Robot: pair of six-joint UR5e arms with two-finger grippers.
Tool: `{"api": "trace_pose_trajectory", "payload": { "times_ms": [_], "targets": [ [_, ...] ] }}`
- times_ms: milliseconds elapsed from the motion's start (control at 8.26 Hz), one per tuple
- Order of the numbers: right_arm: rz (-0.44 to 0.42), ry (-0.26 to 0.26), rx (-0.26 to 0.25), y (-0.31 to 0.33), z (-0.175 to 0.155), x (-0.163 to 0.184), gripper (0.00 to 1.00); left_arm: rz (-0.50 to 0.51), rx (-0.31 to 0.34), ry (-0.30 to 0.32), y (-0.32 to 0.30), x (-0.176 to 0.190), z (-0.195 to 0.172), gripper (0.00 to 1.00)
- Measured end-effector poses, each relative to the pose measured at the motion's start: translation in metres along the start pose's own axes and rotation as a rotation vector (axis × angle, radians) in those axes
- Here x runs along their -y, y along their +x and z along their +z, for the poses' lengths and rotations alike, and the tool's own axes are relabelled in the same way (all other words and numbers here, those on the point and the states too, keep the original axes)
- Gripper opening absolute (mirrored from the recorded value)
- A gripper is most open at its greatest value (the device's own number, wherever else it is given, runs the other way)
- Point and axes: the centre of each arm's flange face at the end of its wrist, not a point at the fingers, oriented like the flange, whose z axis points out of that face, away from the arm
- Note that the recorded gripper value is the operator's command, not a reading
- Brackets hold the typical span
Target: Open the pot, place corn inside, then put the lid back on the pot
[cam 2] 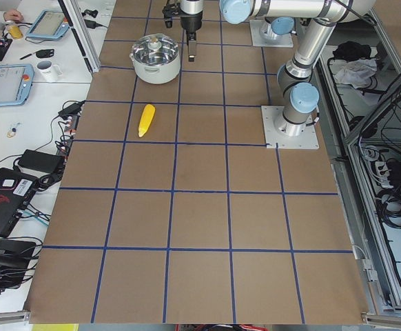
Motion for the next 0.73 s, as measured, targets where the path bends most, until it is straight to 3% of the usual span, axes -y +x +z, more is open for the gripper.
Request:
{"api": "trace_pose_trajectory", "payload": {
  "times_ms": [484,726],
  "targets": [
    [0.001,-0.001,0.0,0.0,0.001,0.001,1.0,0.021,0.0,-0.006,-0.002,0.006,0.006,1.0],
    [0.002,-0.001,0.0,0.0,0.002,0.002,1.0,0.182,0.009,0.01,-0.006,0.019,0.014,1.0]
  ]
}}
